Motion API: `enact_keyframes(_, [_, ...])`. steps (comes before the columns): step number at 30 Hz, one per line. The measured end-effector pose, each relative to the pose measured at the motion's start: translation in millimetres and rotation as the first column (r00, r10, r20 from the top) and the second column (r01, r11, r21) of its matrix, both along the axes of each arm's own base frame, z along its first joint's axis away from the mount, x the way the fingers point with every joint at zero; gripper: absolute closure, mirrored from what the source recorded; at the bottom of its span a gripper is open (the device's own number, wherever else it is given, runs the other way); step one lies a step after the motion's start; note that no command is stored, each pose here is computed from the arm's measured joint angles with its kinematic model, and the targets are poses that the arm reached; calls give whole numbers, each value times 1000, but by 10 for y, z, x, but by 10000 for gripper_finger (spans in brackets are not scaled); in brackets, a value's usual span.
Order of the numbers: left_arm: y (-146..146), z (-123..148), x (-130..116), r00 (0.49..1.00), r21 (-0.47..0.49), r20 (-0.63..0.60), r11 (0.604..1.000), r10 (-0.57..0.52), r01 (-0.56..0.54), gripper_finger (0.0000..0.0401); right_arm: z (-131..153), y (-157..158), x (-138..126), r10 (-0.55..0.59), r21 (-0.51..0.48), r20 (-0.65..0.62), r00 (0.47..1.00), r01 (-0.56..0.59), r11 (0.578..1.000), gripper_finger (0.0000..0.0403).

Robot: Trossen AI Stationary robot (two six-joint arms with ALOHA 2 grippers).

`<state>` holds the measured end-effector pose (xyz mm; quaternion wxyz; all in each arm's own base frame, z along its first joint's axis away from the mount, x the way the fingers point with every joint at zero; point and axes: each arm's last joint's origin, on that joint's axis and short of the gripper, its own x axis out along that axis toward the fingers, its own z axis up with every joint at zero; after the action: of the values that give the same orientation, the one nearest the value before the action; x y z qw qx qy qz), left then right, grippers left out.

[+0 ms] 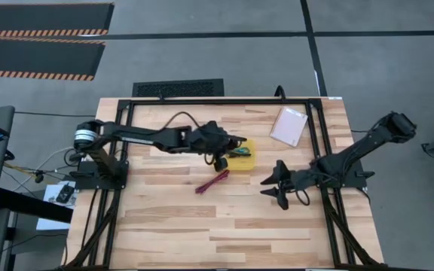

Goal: Pick and place USB-C Cables
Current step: Put the black charger cable into the yellow bin

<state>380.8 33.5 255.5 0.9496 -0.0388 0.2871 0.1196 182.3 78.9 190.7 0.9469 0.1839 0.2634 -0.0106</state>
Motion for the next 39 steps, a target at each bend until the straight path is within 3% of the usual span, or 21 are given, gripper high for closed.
enact_keyframes(10, [45, -478, 239, 985, 13, -170, 999, 41, -39, 369, -75, 97, 16, 25, 6, -28, 999, -25, 1000, 227])
enact_keyframes(19, [136, -763, 254, 946, 50, -315, 996, 81, -68, 369, -78, 97, 32, 21, 9, -21, 1000, -21, 1000, 232])
enact_keyframes(29, [291, -909, 271, 932, 63, -342, 992, 122, -107, 369, -65, 101, 39, 21, 17, -7, 1000, -21, 1000, 235])
enact_keyframes(39, [290, -908, 275, 936, 48, -341, 996, 91, -80, 358, -66, 100, 39, 21, 16, -8, 1000, -21, 1000, 237])
